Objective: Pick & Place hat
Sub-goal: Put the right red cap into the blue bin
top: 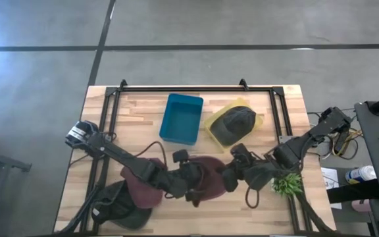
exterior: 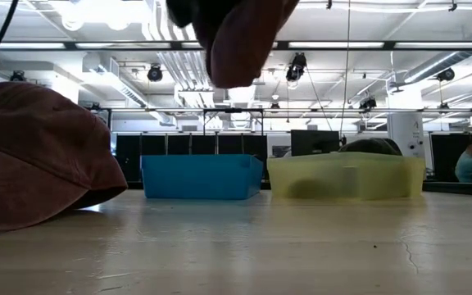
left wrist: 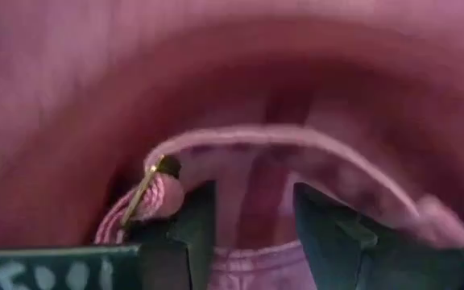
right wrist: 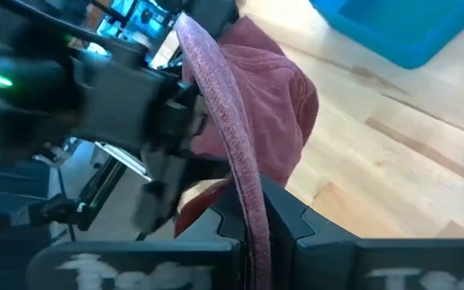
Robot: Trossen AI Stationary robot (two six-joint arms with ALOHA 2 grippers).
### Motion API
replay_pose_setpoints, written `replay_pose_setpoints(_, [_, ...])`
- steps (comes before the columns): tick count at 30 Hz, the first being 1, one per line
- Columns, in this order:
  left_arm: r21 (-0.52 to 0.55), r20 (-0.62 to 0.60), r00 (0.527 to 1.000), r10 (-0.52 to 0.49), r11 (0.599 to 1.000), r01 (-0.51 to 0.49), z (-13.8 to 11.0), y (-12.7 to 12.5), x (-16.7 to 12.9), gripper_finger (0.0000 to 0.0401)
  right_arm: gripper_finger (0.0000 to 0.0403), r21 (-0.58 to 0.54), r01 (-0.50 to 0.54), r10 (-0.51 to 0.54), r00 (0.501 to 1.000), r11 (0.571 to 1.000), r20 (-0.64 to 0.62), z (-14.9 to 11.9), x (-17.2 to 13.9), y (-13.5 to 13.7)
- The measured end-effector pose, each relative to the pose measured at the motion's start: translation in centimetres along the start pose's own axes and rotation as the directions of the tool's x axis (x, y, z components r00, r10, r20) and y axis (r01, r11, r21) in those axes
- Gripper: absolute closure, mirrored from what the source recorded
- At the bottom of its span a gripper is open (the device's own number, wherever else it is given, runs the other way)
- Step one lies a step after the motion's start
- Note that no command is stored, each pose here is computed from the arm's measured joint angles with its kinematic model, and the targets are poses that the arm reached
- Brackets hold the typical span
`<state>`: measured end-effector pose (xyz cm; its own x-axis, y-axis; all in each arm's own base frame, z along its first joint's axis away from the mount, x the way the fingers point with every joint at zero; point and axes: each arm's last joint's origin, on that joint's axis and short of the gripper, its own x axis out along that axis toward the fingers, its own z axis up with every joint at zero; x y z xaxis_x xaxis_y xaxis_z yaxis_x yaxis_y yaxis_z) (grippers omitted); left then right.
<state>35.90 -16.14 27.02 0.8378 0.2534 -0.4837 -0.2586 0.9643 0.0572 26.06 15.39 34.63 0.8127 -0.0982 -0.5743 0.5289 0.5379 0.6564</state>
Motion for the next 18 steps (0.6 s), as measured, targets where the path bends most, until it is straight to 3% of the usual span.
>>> replay_pose_setpoints(4, [-0.032, -0.025, 0.996, 0.088, 0.996, -0.089, -2.1, 0.4, 0.8, 0.0240, 0.0390, 0.006, 0.003, -0.003, 1.000, 1.000, 0.013, 0.2, 0.0, -0.1])
replay_pose_setpoints(7, [-0.105, 0.017, 0.989, 0.147, 0.984, -0.144, -1.6, 0.5, 0.7, 0.0240, 0.0390, 0.033, 0.016, -0.016, 1.000, 0.999, 0.013, -0.1, 1.0, -0.3])
replay_pose_setpoints(10, [-0.078, 0.040, 0.982, 0.182, 0.981, -0.179, -0.9, 0.8, 0.5, 0.0240, 0.0390, 0.062, 0.001, -0.002, 1.000, 0.998, 0.008, -0.7, 2.3, -0.6])
replay_pose_setpoints(14, [-0.006, -0.036, 0.994, 0.106, 0.994, -0.106, -1.3, 0.8, 0.1, 0.0240, 0.0390, 0.075, -0.043, 0.043, 0.999, 0.996, -0.008, -0.7, 3.0, -0.6])
replay_pose_setpoints(18, [-0.009, -0.063, 0.995, 0.084, 0.996, -0.084, -1.3, 0.6, -0.5, 0.0240, 0.0390, 0.076, -0.033, 0.033, 0.999, 0.997, -0.009, -0.8, 3.5, -1.1])
